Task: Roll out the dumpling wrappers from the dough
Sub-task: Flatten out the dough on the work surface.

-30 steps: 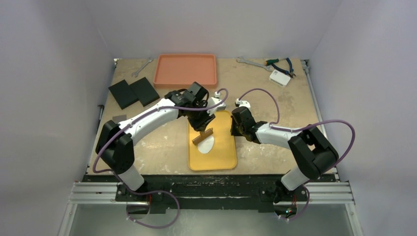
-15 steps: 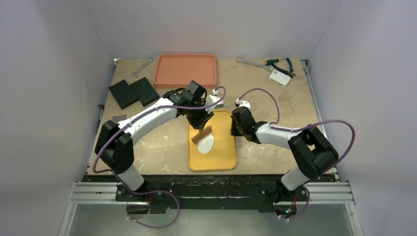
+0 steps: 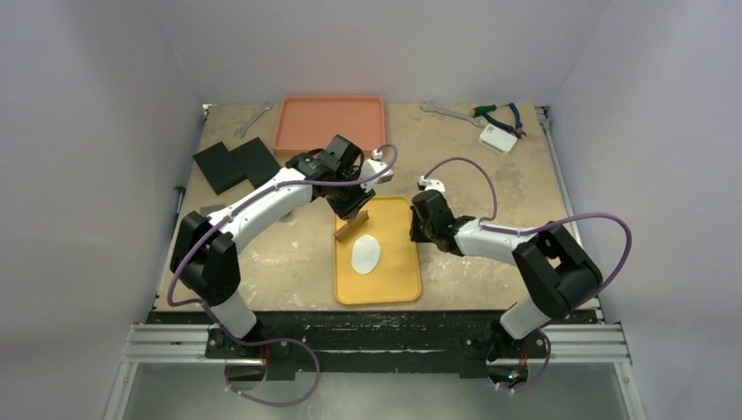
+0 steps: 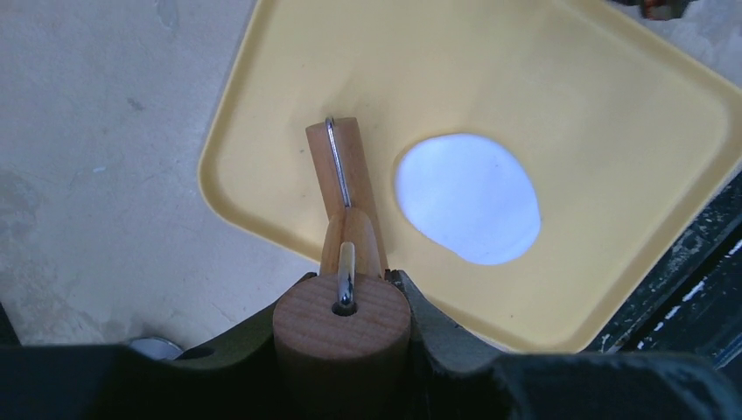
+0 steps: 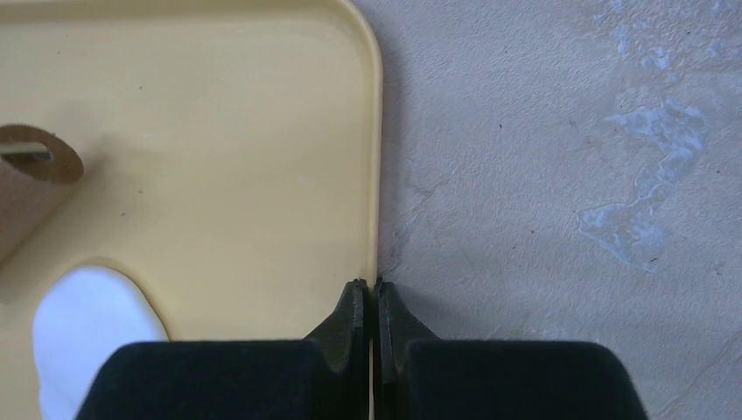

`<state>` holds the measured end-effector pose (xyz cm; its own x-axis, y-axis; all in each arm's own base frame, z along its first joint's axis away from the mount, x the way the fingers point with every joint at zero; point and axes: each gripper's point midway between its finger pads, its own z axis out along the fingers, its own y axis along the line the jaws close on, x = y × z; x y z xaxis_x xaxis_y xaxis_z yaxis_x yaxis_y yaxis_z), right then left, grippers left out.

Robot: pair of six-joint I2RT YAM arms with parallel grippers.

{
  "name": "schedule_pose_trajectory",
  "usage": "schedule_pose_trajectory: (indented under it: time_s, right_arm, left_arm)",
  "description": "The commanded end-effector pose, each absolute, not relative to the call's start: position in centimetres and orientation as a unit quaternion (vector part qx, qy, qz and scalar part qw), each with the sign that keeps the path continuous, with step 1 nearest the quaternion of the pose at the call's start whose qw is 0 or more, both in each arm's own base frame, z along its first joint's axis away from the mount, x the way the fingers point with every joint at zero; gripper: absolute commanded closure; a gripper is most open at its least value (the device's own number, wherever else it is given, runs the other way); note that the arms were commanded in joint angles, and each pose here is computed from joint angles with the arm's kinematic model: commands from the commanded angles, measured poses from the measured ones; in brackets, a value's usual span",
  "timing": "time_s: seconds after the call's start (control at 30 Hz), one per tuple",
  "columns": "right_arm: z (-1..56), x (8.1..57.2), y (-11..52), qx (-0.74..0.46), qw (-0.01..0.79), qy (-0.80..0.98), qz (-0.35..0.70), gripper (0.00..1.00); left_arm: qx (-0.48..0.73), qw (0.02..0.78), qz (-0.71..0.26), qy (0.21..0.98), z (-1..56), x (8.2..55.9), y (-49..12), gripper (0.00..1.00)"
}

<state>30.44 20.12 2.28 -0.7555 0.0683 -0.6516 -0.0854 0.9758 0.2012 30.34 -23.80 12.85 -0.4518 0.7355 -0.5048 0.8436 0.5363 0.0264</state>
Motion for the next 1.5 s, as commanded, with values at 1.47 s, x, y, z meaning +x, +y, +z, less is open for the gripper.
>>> schedule_pose_trajectory:
  time_s: [1.47]
  right_arm:
    - [1.8, 30.1, 19.6, -0.017, 0.344, 0.934, 0.093, 1.00]
  left_arm:
    - [0.480, 0.226, 0.002, 0.848, 9.3, 32.8, -19.5, 1.00]
